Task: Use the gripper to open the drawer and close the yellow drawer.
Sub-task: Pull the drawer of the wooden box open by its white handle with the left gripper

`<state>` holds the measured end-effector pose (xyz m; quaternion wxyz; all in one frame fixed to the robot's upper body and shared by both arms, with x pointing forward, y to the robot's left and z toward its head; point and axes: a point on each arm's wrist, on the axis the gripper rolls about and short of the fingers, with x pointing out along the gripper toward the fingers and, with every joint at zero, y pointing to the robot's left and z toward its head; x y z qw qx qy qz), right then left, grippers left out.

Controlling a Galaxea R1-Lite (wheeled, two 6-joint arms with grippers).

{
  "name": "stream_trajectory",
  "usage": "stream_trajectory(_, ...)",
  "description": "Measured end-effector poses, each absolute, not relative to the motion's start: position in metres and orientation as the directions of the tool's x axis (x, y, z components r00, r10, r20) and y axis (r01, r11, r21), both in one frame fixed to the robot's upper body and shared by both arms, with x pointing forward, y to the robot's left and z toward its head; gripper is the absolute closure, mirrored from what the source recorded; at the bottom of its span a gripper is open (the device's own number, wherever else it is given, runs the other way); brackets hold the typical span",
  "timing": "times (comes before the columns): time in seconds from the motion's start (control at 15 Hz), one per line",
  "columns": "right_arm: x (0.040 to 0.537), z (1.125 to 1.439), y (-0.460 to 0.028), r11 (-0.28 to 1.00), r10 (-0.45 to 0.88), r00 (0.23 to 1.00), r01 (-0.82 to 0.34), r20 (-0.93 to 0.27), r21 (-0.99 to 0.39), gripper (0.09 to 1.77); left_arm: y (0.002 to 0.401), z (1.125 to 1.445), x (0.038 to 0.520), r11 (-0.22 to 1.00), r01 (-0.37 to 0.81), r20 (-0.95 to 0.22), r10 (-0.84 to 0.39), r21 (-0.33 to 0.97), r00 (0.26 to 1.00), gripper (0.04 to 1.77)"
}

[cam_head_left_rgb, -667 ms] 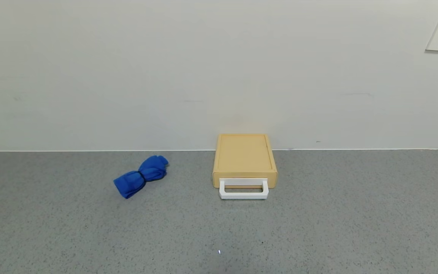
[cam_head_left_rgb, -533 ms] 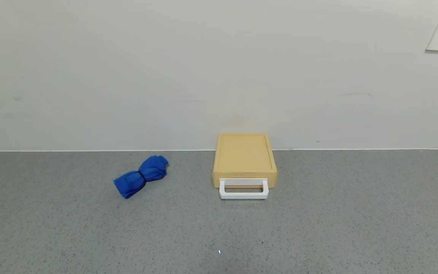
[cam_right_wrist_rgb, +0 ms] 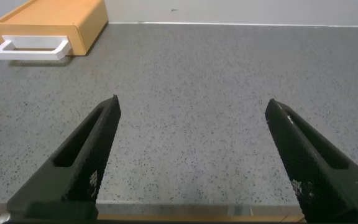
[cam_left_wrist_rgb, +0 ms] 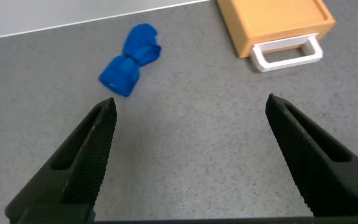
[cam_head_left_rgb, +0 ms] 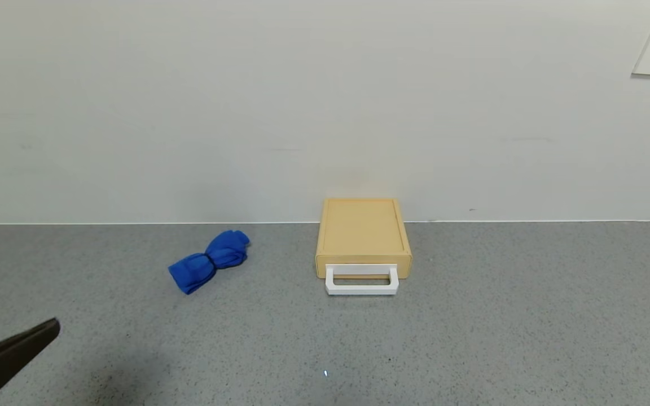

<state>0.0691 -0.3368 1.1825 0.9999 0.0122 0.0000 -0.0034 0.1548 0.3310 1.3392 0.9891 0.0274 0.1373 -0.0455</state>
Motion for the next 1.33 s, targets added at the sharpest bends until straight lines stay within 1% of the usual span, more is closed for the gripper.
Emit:
stream_trajectory(0.2,0.069,1.182,-0.337,1.0,-0.007,1.0,0.007,0.0,0.024,0.15,0.323,1.369,0.206,0.988,0.151,-0.347,-0.132,0.026,0.928,0.08)
stream_trajectory(0.33,0.069,1.182,-0.337,1.0,-0.007,1.0,0.007,0.0,0.024,0.15,0.308,1.381,0.239,0.98,0.199,-0.402,-0.183,-0.002,0.897,0.08)
stream_trajectory(0.53,0.069,1.182,-0.337,1.0,-0.007,1.0,0.007,0.0,0.024,0.15,0.276,1.387,0.283,0.973,0.229,-0.493,-0.211,-0.024,0.844,0.08)
stream_trajectory(0.73,0.069,1.182,-0.337,1.0,-0.007,1.0,0.007,0.0,0.024,0.15,0.233,1.381,0.323,0.969,0.242,-0.571,-0.22,-0.038,0.791,0.08)
stream_trajectory(0.87,0.069,1.182,-0.337,1.0,-0.007,1.0,0.007,0.0,0.024,0.15,0.205,1.374,0.347,0.977,0.209,-0.602,-0.198,-0.053,0.773,0.08)
stream_trajectory(1.0,0.069,1.182,-0.337,1.0,-0.007,1.0,0.007,0.0,0.024,0.15,0.176,1.368,0.365,0.98,0.16,-0.647,-0.197,-0.117,0.736,0.08)
stream_trajectory(1.2,0.069,1.182,-0.337,1.0,-0.007,1.0,0.007,0.0,0.024,0.15,0.141,1.352,0.385,0.978,0.031,-0.739,-0.178,-0.208,0.65,0.08)
stream_trajectory(1.33,0.069,1.182,-0.337,1.0,-0.006,1.0,0.006,0.0,0.024,0.15,0.122,1.338,0.399,0.964,-0.067,-0.775,-0.164,-0.257,0.611,0.08)
